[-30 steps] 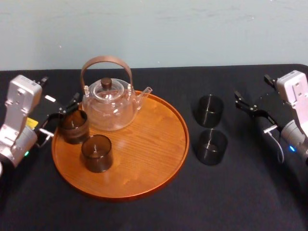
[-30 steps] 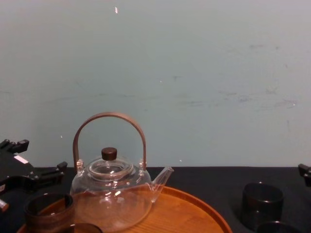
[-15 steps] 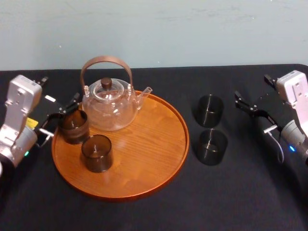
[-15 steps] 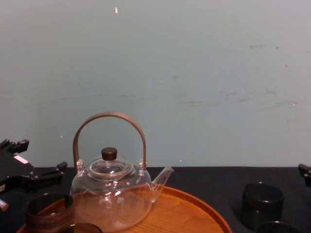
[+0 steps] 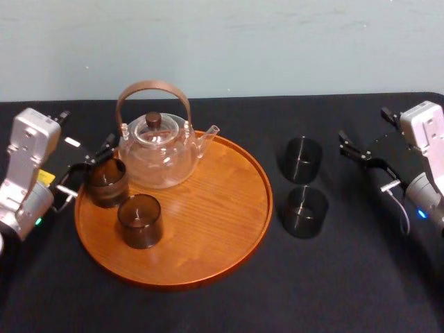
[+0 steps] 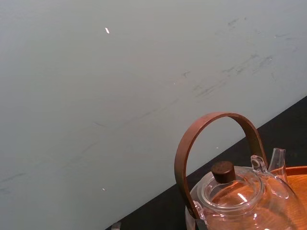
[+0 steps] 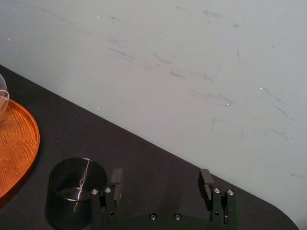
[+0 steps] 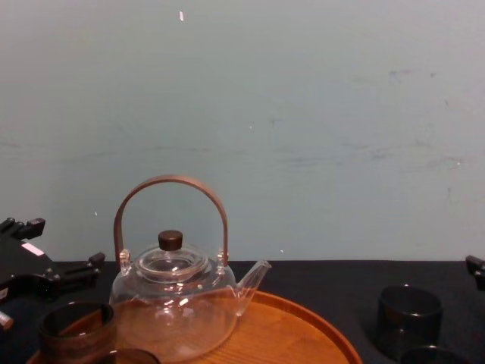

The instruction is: Pick up the glass from the table and place it on the tray.

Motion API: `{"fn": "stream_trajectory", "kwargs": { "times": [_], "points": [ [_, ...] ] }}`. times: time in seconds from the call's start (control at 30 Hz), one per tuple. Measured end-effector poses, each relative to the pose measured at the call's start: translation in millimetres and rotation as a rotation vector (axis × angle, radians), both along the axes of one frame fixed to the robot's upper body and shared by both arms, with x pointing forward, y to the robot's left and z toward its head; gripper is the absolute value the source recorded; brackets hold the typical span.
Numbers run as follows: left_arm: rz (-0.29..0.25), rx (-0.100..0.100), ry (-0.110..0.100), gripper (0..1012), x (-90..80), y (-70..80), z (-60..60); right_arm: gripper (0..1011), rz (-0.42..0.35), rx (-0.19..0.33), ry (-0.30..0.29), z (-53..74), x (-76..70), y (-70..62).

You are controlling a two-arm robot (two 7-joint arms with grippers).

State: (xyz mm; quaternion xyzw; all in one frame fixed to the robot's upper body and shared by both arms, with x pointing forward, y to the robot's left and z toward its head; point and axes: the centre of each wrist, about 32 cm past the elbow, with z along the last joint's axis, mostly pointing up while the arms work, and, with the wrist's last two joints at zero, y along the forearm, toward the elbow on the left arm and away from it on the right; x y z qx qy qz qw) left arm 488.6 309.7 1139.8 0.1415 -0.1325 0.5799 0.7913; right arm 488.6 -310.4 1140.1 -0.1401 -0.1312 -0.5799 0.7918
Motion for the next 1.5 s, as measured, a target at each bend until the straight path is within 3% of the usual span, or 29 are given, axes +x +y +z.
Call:
{"fn": "stream_trajectory", "kwargs": {
  "times": [0.4, 0.77, 1.0, 1.5],
  "points": [
    [0.0, 0.0, 0.0, 1001, 0.0, 0.0, 0.0, 1002, 0.024, 0.073, 0.032, 14.2, -7.4, -3.6],
    [0.0, 0.0, 0.0, 1001, 0.0, 0.0, 0.0, 1002, 0.101, 0.154, 0.119, 35.4, -29.4, -16.1],
    [0.0, 0.0, 0.0, 1001, 0.0, 0.0, 0.0, 1002, 0.168, 0.153, 0.165, 42.0, -42.8, -25.4],
    [0.0, 0.0, 0.0, 1001, 0.0, 0.0, 0.0, 1002, 0.348, 0.069, 0.259, 44.3, -62.9, -45.7]
  ]
}}
